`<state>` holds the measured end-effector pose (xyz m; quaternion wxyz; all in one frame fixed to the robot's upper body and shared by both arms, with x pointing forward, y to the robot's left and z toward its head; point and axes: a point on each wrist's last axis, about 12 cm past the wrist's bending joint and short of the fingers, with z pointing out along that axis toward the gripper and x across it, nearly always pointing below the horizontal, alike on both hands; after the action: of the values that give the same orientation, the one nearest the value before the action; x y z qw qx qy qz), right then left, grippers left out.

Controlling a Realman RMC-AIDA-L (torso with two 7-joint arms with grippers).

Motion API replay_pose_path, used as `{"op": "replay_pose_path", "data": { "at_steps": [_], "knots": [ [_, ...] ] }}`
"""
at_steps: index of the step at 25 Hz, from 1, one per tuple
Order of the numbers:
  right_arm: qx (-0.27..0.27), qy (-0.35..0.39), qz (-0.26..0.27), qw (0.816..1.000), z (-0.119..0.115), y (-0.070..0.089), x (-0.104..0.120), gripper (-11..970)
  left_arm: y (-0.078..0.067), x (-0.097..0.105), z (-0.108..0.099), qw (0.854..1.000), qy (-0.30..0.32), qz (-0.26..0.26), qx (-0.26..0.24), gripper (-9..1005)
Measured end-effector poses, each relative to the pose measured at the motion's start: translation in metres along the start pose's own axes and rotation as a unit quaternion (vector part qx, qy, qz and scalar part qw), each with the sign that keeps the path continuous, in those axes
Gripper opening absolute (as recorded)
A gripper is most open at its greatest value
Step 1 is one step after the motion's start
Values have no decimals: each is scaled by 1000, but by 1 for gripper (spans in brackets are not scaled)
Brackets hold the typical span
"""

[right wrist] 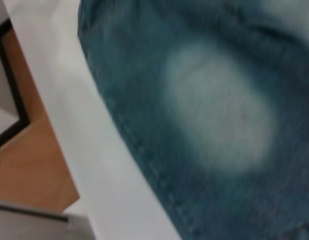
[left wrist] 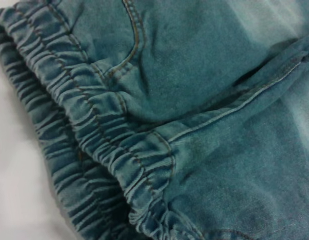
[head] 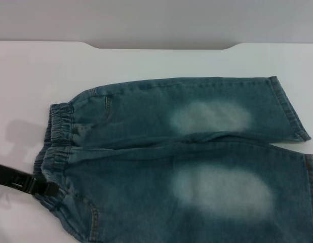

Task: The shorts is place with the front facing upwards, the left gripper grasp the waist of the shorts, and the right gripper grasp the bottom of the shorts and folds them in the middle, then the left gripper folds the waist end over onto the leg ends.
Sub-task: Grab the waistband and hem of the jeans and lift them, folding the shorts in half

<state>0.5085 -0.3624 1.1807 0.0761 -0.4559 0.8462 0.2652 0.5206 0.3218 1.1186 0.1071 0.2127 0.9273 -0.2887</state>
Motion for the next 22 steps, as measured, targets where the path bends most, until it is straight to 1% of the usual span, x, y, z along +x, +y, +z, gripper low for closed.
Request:
{"op": "replay_pose_path", "data": {
  "at_steps": [2, 3, 4, 6, 7, 12, 18, 22],
  "knots": [
    [-11, 12, 2, 1000, 7, 1, 1, 514, 0, -1, 0, 1000, 0, 1, 1, 67],
    [-22, 24, 4, 999, 14, 1, 2, 514, -1, -2, 0, 1000, 0, 2, 1, 68],
    [-22, 24, 4, 999, 14, 1, 2, 514, -1, -2, 0, 1000, 0, 2, 1, 68],
    [-29, 39, 9, 999, 22, 2, 3, 514, -1, -3, 0, 1000, 0, 4, 1, 69],
    [-28, 57, 17, 998, 28, 2, 4, 515, -1, -4, -1, 1000, 0, 5, 1, 70],
    [-9, 84, 38, 996, 38, -2, 7, 515, -2, -4, -1, 1000, 1, 6, 1, 72],
    [1, 82, 51, 995, 51, -3, 8, 513, -2, -4, -1, 1000, 2, 9, 1, 75],
    [-8, 79, 56, 995, 60, -3, 9, 509, -2, -4, -1, 1000, 3, 10, 2, 77]
  ]
}}
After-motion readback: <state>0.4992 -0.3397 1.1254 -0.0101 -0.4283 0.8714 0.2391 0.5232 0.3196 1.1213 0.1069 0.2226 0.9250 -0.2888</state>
